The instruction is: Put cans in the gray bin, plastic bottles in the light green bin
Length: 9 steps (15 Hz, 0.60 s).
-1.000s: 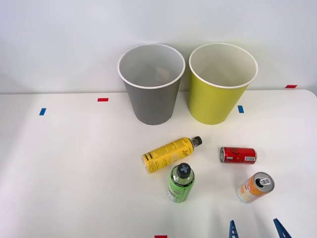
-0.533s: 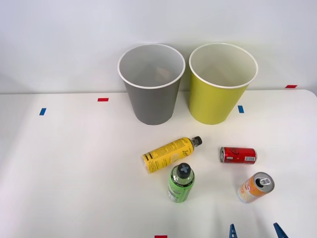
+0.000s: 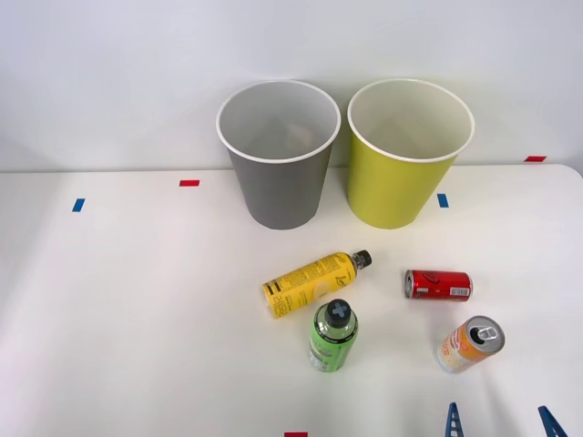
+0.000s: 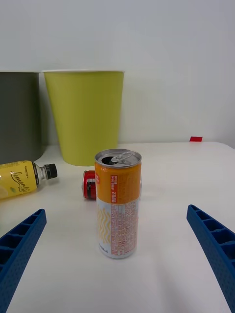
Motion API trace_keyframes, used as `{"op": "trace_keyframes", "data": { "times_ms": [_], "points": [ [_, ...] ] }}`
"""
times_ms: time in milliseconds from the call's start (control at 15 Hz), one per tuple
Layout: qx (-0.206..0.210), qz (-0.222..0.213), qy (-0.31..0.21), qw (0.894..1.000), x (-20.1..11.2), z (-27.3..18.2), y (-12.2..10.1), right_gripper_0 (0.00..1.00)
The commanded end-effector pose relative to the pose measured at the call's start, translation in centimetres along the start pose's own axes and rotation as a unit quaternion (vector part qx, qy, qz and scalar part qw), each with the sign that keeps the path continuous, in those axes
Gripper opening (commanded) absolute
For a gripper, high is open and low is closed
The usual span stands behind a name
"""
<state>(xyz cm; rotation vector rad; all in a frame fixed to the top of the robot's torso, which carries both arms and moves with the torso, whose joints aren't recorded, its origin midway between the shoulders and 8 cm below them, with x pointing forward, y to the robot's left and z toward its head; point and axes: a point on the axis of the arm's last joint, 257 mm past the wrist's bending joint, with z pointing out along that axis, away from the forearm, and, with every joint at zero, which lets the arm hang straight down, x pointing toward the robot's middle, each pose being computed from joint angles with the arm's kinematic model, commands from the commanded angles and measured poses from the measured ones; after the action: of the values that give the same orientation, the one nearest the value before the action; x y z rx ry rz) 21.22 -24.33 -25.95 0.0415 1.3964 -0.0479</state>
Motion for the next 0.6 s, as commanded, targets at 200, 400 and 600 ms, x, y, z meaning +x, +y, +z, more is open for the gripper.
{"op": "trace_keyframes", "data": {
  "times_ms": [200, 400, 600],
  "points": [
    [0.01, 0.004, -0.014, 1.0, 1.0, 2.0, 0.3, 1.0],
    [0.017, -0.005, -0.033, 0.999, 0.7, 4.1, -0.4, 1.0],
    [0.02, -0.013, -0.029, 0.999, 1.2, 6.0, -0.7, 1.0]
  ]
}}
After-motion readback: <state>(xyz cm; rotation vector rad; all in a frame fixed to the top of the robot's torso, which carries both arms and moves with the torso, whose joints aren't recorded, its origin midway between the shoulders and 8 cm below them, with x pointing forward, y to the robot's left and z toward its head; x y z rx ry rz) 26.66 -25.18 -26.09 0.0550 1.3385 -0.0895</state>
